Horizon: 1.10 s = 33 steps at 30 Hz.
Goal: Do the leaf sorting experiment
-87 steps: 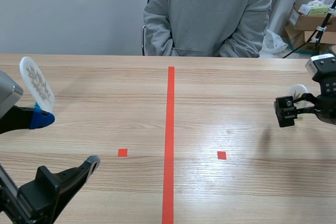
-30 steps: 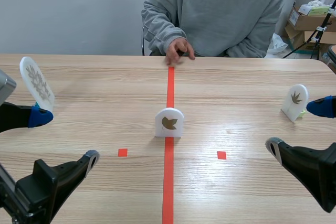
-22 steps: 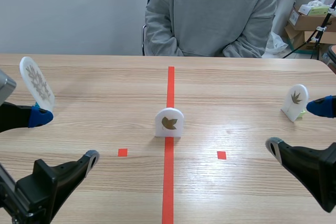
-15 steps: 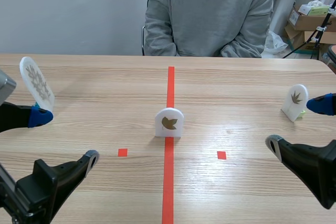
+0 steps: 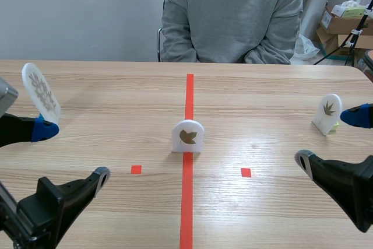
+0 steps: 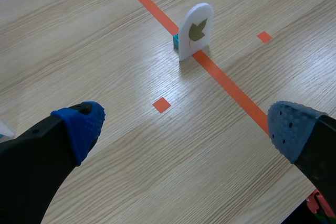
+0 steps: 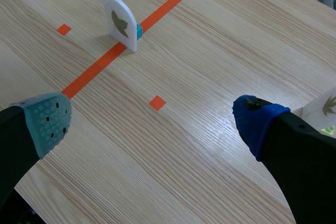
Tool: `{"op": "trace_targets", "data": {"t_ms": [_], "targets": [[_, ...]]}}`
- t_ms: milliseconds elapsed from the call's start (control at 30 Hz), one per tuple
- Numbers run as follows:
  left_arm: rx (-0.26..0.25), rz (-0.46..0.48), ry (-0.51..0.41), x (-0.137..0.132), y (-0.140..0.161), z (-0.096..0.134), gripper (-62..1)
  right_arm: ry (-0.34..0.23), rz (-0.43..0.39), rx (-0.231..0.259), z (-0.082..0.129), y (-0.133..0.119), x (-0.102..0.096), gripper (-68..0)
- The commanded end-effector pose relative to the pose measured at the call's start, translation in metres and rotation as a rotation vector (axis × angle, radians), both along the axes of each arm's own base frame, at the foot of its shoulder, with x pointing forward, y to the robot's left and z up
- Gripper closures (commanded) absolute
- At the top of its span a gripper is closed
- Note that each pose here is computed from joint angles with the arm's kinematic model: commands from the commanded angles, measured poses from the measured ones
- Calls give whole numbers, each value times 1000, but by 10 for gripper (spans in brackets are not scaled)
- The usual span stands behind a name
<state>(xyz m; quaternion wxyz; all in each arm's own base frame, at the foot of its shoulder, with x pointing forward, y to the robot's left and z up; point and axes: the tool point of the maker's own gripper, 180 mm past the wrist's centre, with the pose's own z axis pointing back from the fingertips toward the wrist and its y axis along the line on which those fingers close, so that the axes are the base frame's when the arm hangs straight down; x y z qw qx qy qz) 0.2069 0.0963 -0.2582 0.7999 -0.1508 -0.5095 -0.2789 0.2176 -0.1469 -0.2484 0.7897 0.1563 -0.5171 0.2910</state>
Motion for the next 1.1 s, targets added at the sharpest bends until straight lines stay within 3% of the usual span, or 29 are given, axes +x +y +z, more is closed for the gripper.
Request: {"op": "trace_targets", "data": {"t_ms": [0,200,367,467,700,833,1067], "targets": [[-17,5,-17,2,-1,5,-623,-17,9,-20,3,-3,3,-638],[-17,6,-17,2,-1,5,-623,-17,14,-129,-6,-11,6,-638],[-17,6,-17,2,-1,5,-623,-17,7,-214,-17,-18,26,-638],[-16,6,-17,2,-1,5,-623,-7,22,-238,-31,-16,42,-638],[-13,5,-18,2,-1,5,-623,36,109,-164,-66,19,87,-638],[-14,5,-18,2,-1,5,-623,62,169,-154,-81,46,112,-638],[-13,5,-18,2,-1,5,-623,69,278,-119,-93,106,140,-638]]}}
